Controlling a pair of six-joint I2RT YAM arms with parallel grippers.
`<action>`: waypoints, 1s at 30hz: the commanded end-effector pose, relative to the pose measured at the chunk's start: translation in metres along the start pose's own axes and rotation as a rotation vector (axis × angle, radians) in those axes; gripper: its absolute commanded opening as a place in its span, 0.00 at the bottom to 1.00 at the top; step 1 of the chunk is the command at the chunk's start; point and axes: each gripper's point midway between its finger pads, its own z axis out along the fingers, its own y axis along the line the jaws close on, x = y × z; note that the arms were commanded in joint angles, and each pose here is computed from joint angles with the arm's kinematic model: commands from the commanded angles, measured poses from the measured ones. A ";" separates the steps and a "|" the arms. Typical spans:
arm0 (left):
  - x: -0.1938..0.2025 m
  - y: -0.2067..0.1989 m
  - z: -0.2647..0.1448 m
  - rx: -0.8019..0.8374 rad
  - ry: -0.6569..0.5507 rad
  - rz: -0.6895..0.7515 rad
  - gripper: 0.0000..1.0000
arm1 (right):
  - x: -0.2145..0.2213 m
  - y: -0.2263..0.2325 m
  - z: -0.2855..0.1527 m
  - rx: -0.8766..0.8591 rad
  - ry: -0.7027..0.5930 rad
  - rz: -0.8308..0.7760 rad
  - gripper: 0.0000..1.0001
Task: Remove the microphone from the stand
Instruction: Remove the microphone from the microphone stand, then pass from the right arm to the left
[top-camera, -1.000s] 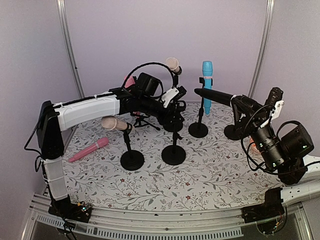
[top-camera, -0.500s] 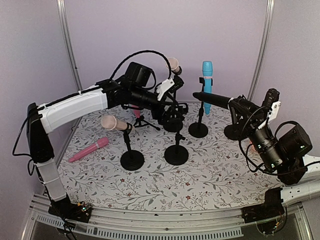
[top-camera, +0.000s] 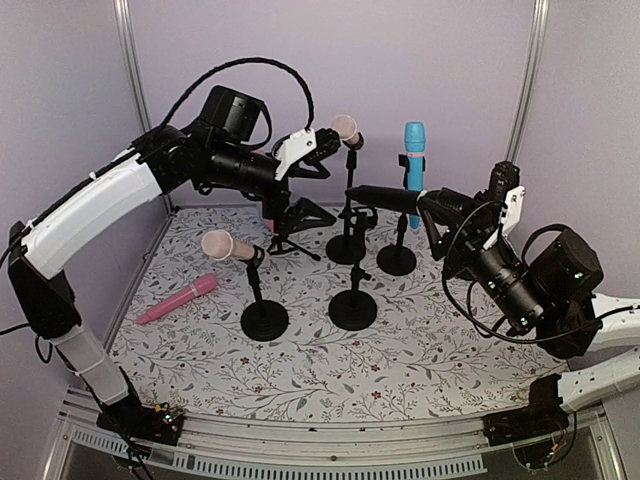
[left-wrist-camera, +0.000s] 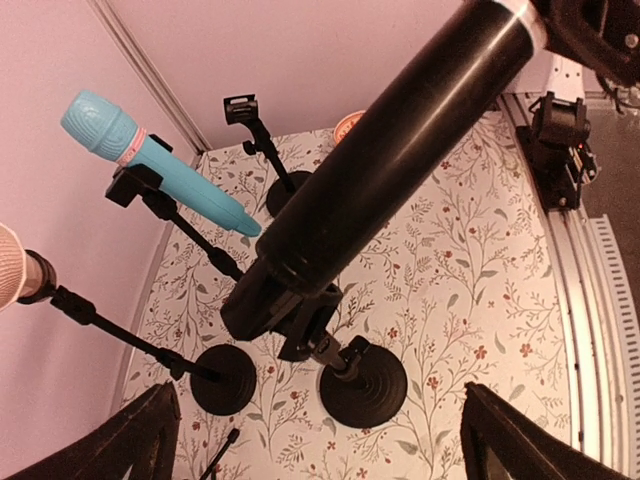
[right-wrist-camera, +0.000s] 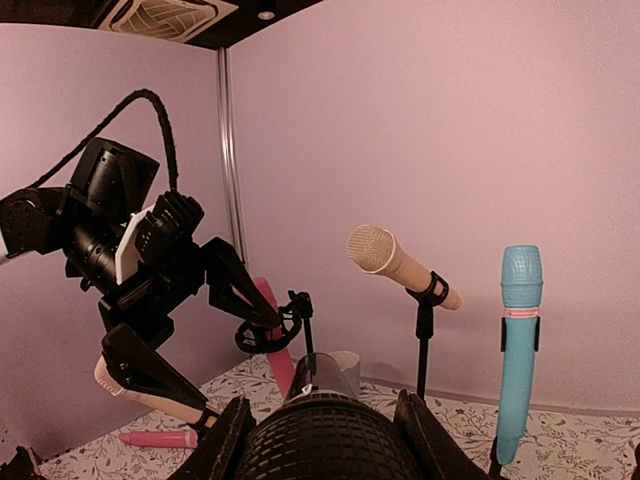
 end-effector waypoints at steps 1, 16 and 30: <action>0.003 -0.012 -0.037 -0.013 0.066 0.125 0.99 | -0.029 0.034 0.015 -0.127 -0.055 0.050 0.00; 0.002 -0.057 -0.101 0.061 0.077 0.298 0.74 | -0.007 0.143 0.072 -0.434 0.006 0.112 0.00; 0.031 -0.055 -0.112 -0.013 0.171 0.350 0.59 | -0.020 0.170 0.079 -0.536 -0.038 0.167 0.06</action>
